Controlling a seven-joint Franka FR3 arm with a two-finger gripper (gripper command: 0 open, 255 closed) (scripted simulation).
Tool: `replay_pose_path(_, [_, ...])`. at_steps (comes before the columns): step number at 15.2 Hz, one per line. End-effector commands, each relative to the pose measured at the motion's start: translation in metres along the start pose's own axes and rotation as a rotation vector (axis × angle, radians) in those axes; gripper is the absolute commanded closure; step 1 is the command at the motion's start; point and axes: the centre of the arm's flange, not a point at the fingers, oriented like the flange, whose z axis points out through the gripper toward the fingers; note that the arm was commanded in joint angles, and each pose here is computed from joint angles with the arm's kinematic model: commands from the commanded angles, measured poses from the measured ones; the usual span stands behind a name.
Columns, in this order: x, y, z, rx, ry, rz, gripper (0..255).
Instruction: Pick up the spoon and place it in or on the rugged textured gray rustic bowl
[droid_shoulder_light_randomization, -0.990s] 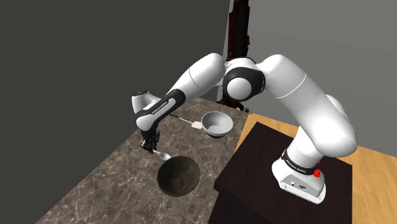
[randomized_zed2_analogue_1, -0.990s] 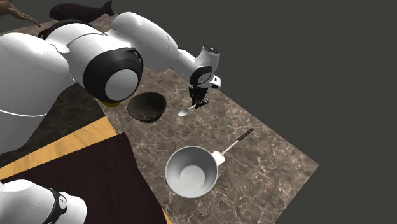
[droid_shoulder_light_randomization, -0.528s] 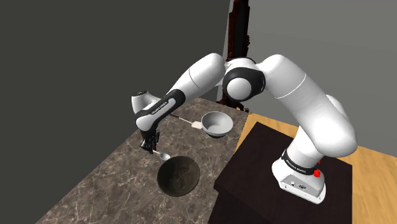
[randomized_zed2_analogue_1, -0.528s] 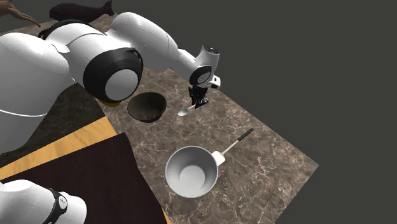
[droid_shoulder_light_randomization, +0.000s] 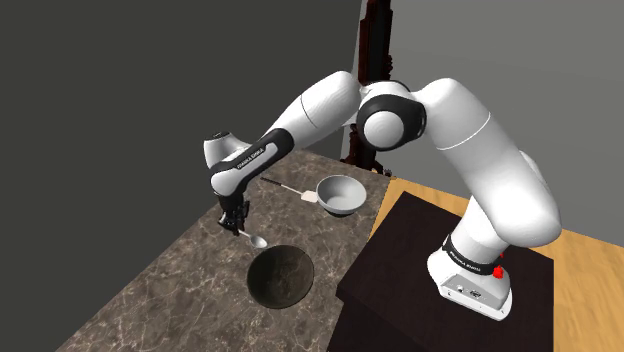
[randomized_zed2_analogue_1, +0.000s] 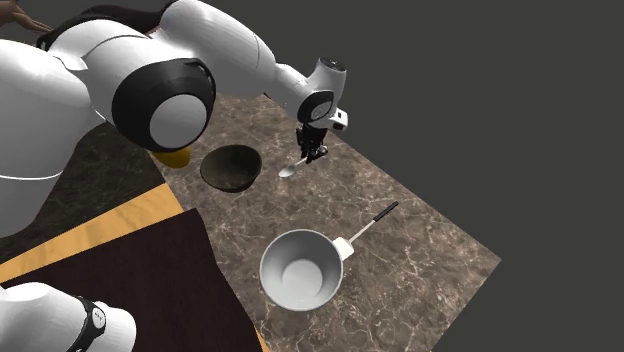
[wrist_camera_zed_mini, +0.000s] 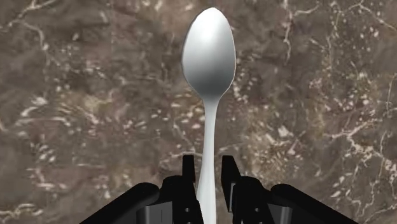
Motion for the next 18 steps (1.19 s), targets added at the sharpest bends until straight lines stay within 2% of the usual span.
replay_pose_path(1, [-0.002,-0.001,-0.01,0.0,-0.001,0.0,255])
replay_pose_path(18, [-0.015,-0.015,-0.098,0.0,-0.001,0.0,255])
